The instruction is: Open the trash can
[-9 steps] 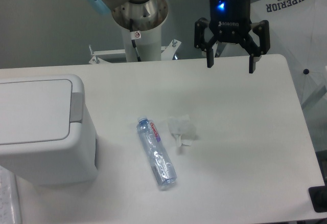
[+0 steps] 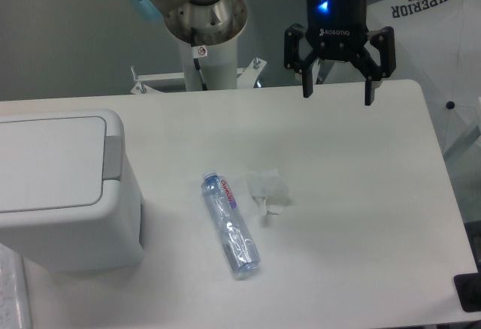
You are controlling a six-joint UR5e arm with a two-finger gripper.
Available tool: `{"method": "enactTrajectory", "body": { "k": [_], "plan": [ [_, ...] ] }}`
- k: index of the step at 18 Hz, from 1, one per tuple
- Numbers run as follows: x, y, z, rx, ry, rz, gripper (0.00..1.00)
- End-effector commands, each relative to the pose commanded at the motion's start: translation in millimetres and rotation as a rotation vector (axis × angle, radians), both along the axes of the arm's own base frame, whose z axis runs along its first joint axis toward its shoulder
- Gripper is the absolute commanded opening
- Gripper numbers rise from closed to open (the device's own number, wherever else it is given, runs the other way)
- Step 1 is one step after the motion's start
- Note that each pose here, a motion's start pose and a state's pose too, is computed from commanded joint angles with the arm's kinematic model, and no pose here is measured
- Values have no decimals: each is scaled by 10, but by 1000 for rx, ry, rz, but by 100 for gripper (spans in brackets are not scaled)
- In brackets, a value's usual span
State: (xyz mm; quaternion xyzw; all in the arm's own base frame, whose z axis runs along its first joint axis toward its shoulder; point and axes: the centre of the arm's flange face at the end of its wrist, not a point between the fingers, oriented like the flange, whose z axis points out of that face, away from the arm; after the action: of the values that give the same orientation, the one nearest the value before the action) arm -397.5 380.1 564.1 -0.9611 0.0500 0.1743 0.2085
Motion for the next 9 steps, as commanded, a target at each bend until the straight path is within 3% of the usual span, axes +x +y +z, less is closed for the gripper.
{"method": "enactTrajectory", "body": {
  "k": [5, 9],
  "plan": [
    [59, 55, 2, 11, -8, -13, 100],
    [243, 200, 6, 48, -57, 50, 100]
  ]
}}
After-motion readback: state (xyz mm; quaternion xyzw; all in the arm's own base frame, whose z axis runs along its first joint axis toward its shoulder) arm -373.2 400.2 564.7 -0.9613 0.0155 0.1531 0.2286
